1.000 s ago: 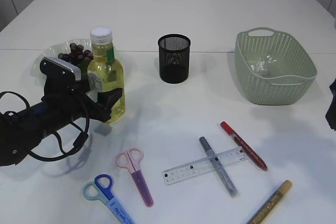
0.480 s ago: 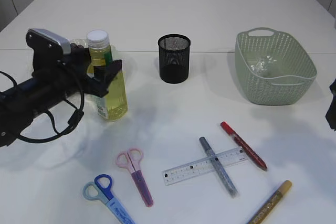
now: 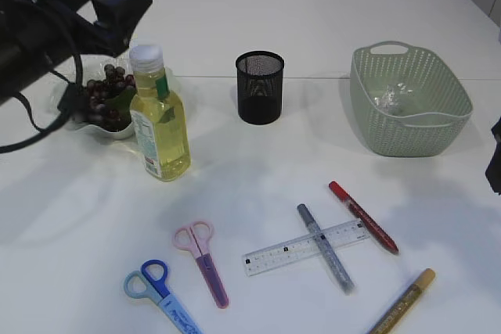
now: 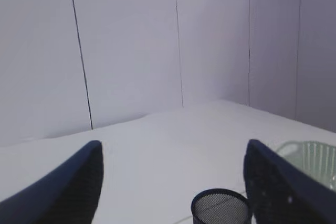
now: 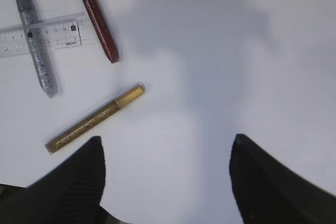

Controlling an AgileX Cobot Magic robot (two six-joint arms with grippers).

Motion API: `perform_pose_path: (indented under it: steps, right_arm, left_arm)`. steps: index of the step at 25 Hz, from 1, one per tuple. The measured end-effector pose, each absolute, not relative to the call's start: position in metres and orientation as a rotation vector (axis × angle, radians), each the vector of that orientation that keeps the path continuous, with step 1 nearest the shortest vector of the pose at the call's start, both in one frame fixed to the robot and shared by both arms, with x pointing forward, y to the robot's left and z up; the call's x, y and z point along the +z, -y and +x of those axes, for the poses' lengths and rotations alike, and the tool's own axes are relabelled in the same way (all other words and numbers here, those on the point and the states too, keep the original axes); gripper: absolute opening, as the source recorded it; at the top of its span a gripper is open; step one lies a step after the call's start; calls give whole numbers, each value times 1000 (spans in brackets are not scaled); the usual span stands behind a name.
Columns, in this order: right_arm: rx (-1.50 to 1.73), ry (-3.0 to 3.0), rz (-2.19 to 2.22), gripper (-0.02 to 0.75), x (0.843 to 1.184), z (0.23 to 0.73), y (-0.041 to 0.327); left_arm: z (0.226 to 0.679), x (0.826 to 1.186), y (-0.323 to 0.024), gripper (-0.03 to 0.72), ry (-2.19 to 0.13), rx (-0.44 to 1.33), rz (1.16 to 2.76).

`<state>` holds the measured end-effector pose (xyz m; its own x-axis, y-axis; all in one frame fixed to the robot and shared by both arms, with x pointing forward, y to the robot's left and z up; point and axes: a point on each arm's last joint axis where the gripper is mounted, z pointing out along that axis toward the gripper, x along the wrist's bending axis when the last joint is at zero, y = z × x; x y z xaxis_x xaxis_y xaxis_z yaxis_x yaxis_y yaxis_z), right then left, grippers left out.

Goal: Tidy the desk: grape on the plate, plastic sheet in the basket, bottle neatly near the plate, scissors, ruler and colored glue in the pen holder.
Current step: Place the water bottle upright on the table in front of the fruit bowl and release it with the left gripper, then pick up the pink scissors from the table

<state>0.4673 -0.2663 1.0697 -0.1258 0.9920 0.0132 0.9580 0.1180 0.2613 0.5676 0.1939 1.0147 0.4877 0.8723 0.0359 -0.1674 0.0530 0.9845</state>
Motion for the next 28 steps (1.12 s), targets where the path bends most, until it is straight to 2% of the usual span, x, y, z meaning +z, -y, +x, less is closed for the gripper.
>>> perform_pose_path:
  steps: [7,11,18,23,28]
  right_arm:
    - [306,-2221,1960,575,1070,467,266]
    - [300,-2224,1963,575,1070,467,266]
    - [319,-2230,1982,575,1070,466,265]
    - [320,-2243,2003,575,1069,464,263]
    - [334,-2255,2028,575,1069,463,261]
  left_arm:
    - [541,1069,-213,594,-915,898,1241]
    - [516,1086,-226,591,-1097,863,1329]
    - [471,1076,-247,561,-1485,736,1629]
    - [445,1060,-255,559,-1746,568,1809]
    - [438,1047,-256,559,-1850,457,1931]
